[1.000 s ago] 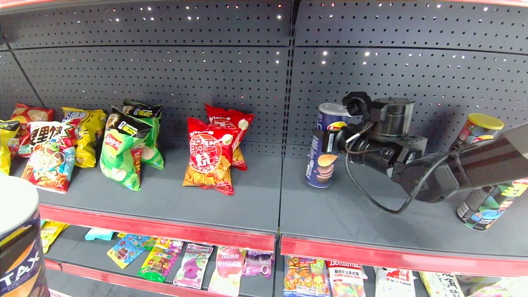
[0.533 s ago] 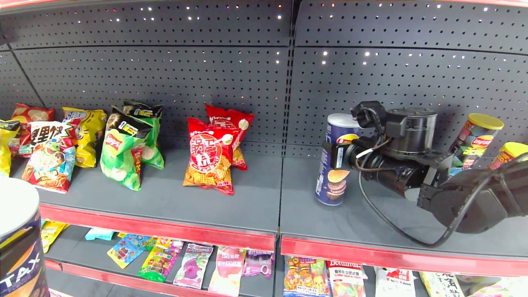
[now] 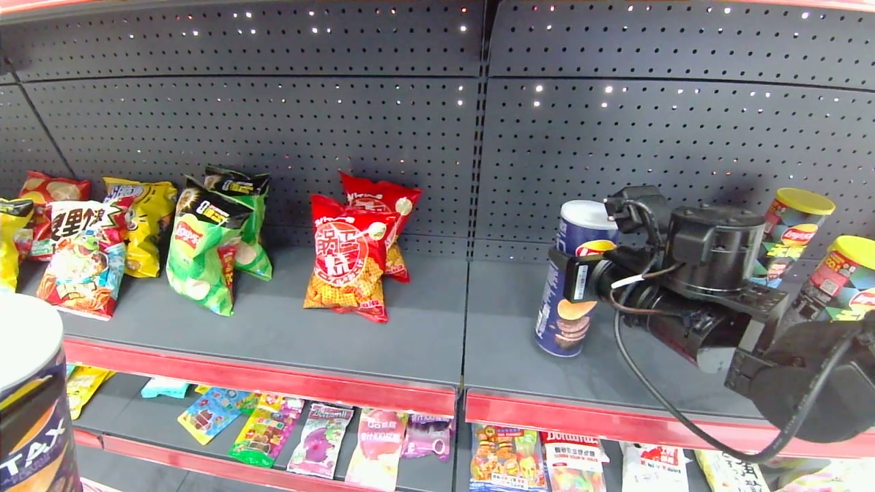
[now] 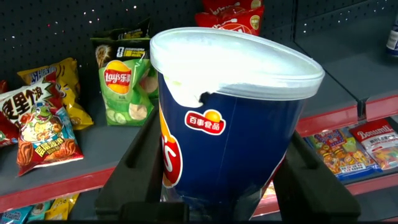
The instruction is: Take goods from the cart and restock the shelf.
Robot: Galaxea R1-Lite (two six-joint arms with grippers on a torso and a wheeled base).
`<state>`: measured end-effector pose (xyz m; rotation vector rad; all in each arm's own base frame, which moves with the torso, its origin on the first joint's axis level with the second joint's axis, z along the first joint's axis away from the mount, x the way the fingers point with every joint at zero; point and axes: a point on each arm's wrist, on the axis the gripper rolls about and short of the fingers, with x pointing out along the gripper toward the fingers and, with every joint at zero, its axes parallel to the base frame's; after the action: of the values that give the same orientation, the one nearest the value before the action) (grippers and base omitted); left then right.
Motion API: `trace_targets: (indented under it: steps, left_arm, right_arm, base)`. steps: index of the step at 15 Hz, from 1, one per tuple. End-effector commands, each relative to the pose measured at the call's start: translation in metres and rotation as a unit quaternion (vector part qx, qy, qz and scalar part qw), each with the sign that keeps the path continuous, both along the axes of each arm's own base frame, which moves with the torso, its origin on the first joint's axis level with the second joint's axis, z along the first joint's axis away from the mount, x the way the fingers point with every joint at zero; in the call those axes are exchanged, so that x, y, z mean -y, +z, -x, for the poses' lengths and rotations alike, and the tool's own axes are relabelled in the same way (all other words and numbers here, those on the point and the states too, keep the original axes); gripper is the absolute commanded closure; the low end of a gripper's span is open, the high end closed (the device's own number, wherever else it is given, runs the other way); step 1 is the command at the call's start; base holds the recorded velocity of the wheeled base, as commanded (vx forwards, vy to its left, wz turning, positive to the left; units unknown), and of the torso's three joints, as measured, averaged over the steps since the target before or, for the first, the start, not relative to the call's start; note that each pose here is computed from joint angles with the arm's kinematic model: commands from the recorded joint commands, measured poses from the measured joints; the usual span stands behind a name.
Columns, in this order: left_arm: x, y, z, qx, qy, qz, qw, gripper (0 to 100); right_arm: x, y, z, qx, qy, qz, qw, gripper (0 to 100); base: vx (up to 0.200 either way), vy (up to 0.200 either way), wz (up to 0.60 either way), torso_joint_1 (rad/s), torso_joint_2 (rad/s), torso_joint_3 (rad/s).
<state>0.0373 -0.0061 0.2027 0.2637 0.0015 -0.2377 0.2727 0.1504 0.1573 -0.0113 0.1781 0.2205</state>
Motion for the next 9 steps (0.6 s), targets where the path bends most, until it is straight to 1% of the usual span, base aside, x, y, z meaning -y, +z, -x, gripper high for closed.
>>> trace_targets:
  steps: [1,4,7,9]
  left_arm:
    - [0.0,0.0,0.0,0.0,0.0,0.0,1.0,100]
    - [0.0,0.0,0.0,0.0,0.0,0.0,1.0,100]
    - [0.0,0.0,0.0,0.0,0.0,0.0,1.0,100]
    - [0.0,-0.002,0.0,-0.003,0.0,0.0,1.0,100]
  right_arm:
    - [0.004,0.001,0.007,-0.001,0.0,0.002,1.0,100]
    - [0.005,-0.002,0.01,-0.002,-0.008,0.015,1.0,100]
    - [0.005,-0.006,0.022,-0.01,0.004,0.026,1.0,100]
    - [0.006,-0.012,0.023,-0.018,-0.015,0.035,0.999,100]
  base:
    - [0.0,0.0,0.0,0.0,0.0,0.0]
    - [0.0,0.0,0.0,0.0,0.0,0.0]
    - [0.0,0.0,0.0,0.0,0.0,0.0]
    - [0.0,0.0,0.0,0.0,0.0,0.0]
